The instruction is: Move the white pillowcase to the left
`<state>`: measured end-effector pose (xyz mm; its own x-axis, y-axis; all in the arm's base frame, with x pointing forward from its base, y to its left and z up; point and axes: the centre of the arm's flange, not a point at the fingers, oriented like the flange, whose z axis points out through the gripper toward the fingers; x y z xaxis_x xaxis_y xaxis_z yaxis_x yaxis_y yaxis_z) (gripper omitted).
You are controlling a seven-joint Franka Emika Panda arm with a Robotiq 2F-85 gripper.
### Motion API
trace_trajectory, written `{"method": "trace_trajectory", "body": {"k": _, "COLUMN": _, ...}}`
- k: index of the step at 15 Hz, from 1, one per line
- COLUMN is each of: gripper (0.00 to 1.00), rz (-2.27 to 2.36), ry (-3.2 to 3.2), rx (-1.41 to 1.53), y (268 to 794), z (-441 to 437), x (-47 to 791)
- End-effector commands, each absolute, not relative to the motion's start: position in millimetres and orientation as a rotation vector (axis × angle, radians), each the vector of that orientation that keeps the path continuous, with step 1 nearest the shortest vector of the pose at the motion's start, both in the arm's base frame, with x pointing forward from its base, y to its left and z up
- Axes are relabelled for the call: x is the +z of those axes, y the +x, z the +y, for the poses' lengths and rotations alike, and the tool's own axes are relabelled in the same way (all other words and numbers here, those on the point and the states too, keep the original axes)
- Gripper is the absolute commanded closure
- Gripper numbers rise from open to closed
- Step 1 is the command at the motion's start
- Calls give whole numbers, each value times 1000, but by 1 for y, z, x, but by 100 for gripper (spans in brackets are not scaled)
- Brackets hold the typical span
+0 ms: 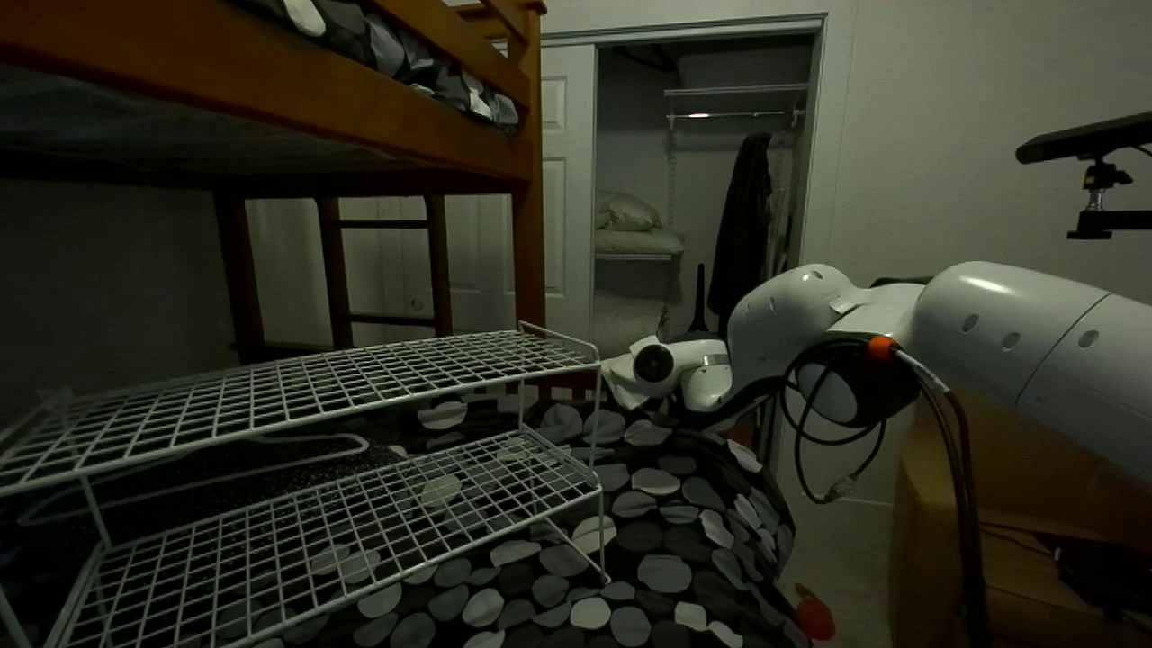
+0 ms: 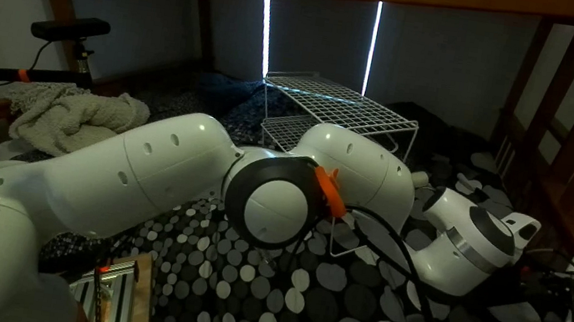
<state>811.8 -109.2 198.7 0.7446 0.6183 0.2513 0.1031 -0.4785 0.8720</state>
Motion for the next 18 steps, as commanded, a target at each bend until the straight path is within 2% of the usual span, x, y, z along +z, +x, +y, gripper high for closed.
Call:
{"method": "trace_trajectory", "body": {"k": 1, "gripper": 99, "rz": 698, "ry": 2122, "rx": 638, "y": 771, "z": -89, "x": 239}}
{"method": "trace_trajectory", "body": {"k": 9, "gripper": 99, "rz": 1183, "ry": 2135, "rx": 814, "y": 704, "z": -43, "x": 302}}
{"method": "trace_trajectory", "body": {"k": 18, "gripper": 99, "rz": 1719, "ry": 2082, "rx": 950, "y": 625, "z": -10, "x": 312}}
